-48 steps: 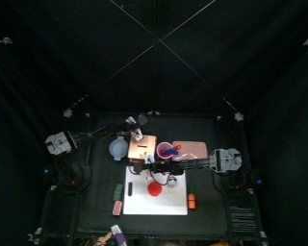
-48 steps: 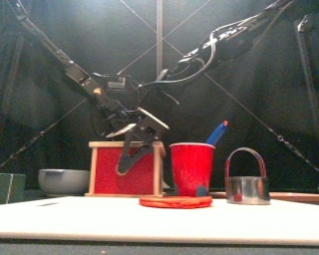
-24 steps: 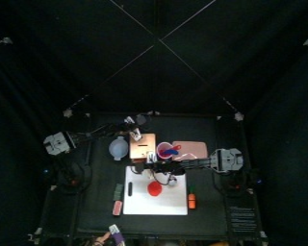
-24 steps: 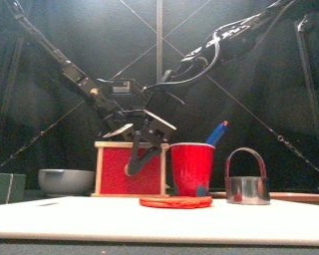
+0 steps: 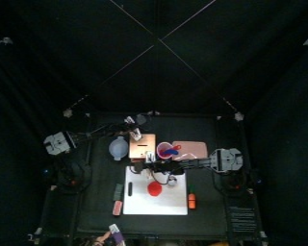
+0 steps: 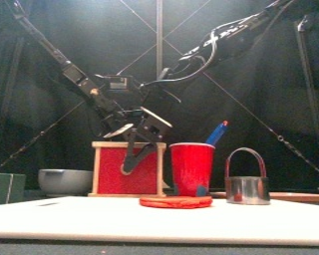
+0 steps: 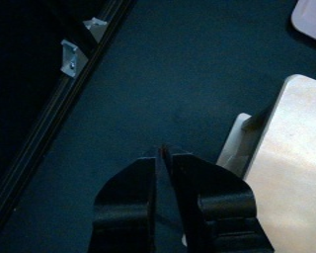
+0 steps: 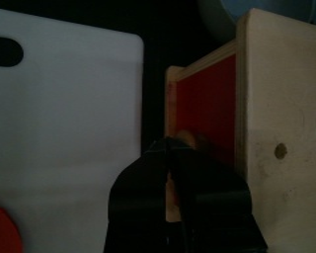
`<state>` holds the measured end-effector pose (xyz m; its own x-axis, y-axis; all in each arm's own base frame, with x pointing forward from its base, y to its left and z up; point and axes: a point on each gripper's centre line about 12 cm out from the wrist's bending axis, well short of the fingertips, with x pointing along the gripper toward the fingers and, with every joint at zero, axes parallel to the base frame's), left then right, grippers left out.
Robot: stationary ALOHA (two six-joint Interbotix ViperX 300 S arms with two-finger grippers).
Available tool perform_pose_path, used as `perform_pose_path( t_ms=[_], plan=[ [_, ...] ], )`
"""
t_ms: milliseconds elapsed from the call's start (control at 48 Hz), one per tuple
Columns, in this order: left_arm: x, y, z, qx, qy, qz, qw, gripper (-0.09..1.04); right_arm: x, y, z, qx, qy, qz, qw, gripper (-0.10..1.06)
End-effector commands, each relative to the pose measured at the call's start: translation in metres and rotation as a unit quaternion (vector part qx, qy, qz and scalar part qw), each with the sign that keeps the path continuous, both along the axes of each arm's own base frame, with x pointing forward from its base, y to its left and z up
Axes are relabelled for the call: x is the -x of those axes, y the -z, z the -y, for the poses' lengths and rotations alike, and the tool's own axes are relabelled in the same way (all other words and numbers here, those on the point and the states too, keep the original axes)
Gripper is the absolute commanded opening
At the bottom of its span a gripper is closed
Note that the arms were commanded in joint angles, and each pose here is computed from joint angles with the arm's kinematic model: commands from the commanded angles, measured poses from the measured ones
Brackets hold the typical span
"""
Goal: Get the cutter from the drawer then cut the dough then place the extra dough in the bowl
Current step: Cut the dough
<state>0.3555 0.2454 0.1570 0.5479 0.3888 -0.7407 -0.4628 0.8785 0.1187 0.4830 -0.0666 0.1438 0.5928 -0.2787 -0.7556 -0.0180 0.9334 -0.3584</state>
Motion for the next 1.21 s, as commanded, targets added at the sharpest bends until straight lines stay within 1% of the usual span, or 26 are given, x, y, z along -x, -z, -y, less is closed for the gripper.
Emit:
perform_pose_path(
  t_ms=[21,125,292,417,500,521,583,667,750,771,792,854,896,958,1000,1083,1208],
  plan=[
    [-0.002,-0.014,0.001,-0.012,0.003,0.016,1.000,0.57,-0.004,-0.031,-0.005,-0.001,-0.003,0.037,0.9993,0.18],
    [-0.003,-0.029,-0.001,-0.034,0.005,0.042,0.999,0.57,-0.005,-0.040,-0.019,-0.002,-0.016,0.046,0.9988,0.18],
    [0.003,-0.053,-0.009,-0.061,-0.006,0.081,0.995,0.57,-0.003,-0.065,-0.041,-0.003,-0.038,0.072,0.9967,0.18],
    [0.007,-0.066,-0.006,-0.071,-0.006,0.096,0.993,0.57,0.009,-0.087,-0.057,-0.008,-0.051,0.090,0.9946,0.18],
    [0.011,-0.072,-0.002,-0.075,-0.007,0.109,0.991,0.57,0.023,-0.098,-0.063,-0.018,-0.053,0.098,0.9936,0.18],
    [0.011,-0.074,-0.001,-0.078,-0.006,0.114,0.990,0.57,0.028,-0.100,-0.064,-0.021,-0.053,0.100,0.9934,0.18],
    [0.012,-0.081,0.006,-0.086,-0.002,0.134,0.987,0.57,0.042,-0.106,-0.067,-0.038,-0.047,0.103,0.9928,0.18],
    [0.011,-0.090,0.019,-0.094,0.007,0.163,0.982,0.57,0.061,-0.110,-0.070,-0.068,-0.034,0.105,0.9916,0.19],
    [0.010,-0.097,0.035,-0.100,0.017,0.198,0.975,0.57,0.080,-0.110,-0.070,-0.099,-0.016,0.104,0.9895,0.19],
    [0.010,-0.099,0.042,-0.104,0.022,0.211,0.972,0.57,0.087,-0.108,-0.071,-0.111,-0.010,0.102,0.9885,0.19],
    [0.009,-0.100,0.047,-0.105,0.026,0.221,0.969,0.57,0.091,-0.108,-0.071,-0.119,-0.007,0.101,0.9877,0.19],
    [0.008,-0.101,0.062,-0.110,0.038,0.247,0.962,0.57,0.106,-0.104,-0.072,-0.137,0.004,0.096,0.9859,0.21],
    [0.008,-0.102,0.073,-0.112,0.046,0.265,0.957,0.57,0.115,-0.102,-0.072,-0.145,0.009,0.092,0.9850,0.22],
    [0.009,-0.102,0.088,-0.116,0.058,0.290,0.948,0.57,0.130,-0.098,-0.072,-0.155,0.016,0.085,0.9841,0.27],
    [0.009,-0.102,0.099,-0.118,0.066,0.307,0.942,0.57,0.138,-0.096,-0.072,-0.157,0.019,0.081,0.9842,0.31],
    [0.009,-0.100,0.119,-0.118,0.084,0.337,0.930,0.57,0.153,-0.092,-0.071,-0.158,0.022,0.074,0.9844,0.45],
    [0.007,-0.097,0.144,-0.119,0.111,0.364,0.917,0.57,0.166,-0.088,-0.071,-0.160,0.026,0.067,0.9845,0.69]
  ],
)
